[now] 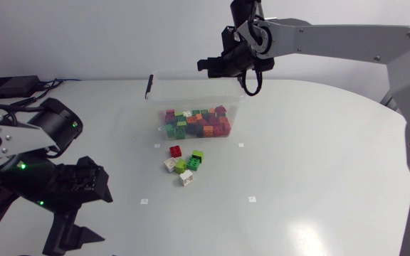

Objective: Place the duplo bricks in the container

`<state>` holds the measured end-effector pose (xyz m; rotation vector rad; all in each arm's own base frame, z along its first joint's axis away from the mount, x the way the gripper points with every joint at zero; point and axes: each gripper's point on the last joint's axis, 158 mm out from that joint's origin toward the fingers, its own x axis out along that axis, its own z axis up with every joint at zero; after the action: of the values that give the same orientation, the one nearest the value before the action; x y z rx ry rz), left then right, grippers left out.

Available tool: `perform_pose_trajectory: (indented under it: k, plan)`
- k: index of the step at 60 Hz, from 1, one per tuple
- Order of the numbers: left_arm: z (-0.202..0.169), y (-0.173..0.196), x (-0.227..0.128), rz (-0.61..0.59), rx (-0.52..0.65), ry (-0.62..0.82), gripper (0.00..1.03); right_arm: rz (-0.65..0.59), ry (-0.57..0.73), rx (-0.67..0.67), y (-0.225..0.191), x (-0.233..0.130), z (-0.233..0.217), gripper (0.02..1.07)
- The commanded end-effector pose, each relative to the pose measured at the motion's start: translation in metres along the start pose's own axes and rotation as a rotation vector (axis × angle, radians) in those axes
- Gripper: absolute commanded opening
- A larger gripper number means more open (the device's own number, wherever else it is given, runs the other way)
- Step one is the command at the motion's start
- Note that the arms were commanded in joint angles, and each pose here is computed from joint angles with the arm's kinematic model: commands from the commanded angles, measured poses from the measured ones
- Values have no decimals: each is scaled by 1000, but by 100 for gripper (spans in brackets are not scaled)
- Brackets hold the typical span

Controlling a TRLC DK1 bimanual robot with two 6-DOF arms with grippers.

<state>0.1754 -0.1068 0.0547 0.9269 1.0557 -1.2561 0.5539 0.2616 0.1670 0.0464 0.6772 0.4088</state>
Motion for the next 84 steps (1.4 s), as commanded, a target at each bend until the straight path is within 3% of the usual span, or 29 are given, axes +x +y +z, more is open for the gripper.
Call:
perform_pose_trajectory:
  k: [1,9,14,34,56,67,84]
  plan:
    - [-9,-23,12,-61,66,36,94,-33,-23,5,-9,13,8,51]
    - [-14,-38,22,-108,89,61,93,-58,-39,-7,-10,11,14,82]
    - [-17,-45,28,-133,96,72,93,-60,-47,-13,-7,1,18,91]
    - [-22,-59,57,-177,126,93,91,-33,-57,-72,8,-54,-2,91]
    - [-22,-60,82,-181,127,91,81,44,-19,-205,43,-112,-77,91]
    - [-23,-62,95,-192,119,98,72,87,36,-259,57,-123,-127,91]
    - [-20,-61,103,-197,91,81,37,137,182,-312,77,-104,-196,90]
